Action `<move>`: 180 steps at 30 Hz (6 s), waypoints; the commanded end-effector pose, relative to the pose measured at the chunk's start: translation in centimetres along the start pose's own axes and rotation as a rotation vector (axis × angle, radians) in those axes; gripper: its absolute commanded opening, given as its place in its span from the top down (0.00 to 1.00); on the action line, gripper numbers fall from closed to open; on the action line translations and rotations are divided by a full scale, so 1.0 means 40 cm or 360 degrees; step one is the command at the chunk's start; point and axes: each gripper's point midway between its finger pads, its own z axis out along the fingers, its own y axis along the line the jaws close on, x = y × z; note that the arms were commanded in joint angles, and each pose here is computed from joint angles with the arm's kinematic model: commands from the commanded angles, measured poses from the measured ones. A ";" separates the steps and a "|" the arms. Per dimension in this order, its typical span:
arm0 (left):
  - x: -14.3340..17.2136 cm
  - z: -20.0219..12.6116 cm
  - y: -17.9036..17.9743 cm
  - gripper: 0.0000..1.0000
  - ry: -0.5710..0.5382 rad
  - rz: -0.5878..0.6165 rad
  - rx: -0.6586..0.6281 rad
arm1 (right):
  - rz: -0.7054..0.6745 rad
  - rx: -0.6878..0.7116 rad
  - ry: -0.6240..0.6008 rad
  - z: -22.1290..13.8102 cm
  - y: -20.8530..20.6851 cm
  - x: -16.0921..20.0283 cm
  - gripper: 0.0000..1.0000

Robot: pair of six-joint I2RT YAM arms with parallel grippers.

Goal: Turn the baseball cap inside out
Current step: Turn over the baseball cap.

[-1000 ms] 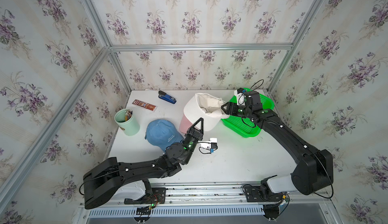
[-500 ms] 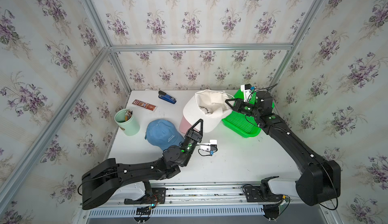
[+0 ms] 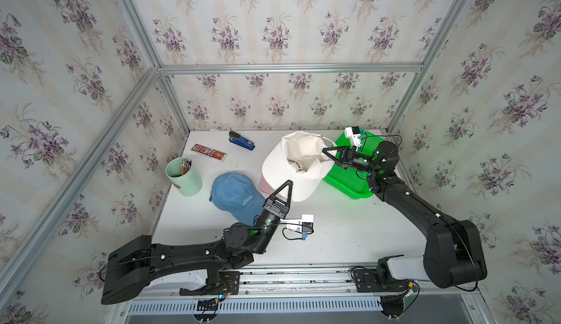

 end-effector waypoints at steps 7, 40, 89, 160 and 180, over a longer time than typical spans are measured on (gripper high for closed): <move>-0.002 0.000 0.010 0.91 0.0021 -0.0062 0.0022 | -0.0340 0.0401 -0.0038 -0.024 -0.009 -0.050 0.72; -0.128 -0.150 -0.190 0.88 -0.0510 -0.0057 0.0764 | -0.1491 0.1367 0.0930 -0.034 -0.046 0.150 0.35; 0.050 0.011 -0.019 0.86 -0.0243 -0.0404 0.0361 | -0.1069 0.0549 0.0997 0.079 -0.137 0.167 0.96; 0.138 0.058 -0.161 0.88 -0.0179 -0.0297 0.0559 | -0.0692 0.0989 -0.0012 -0.013 -0.011 -0.145 0.38; 0.055 0.123 -0.235 0.83 -0.0104 0.0225 0.0526 | -0.0479 0.1207 0.0711 0.040 -0.249 0.187 0.35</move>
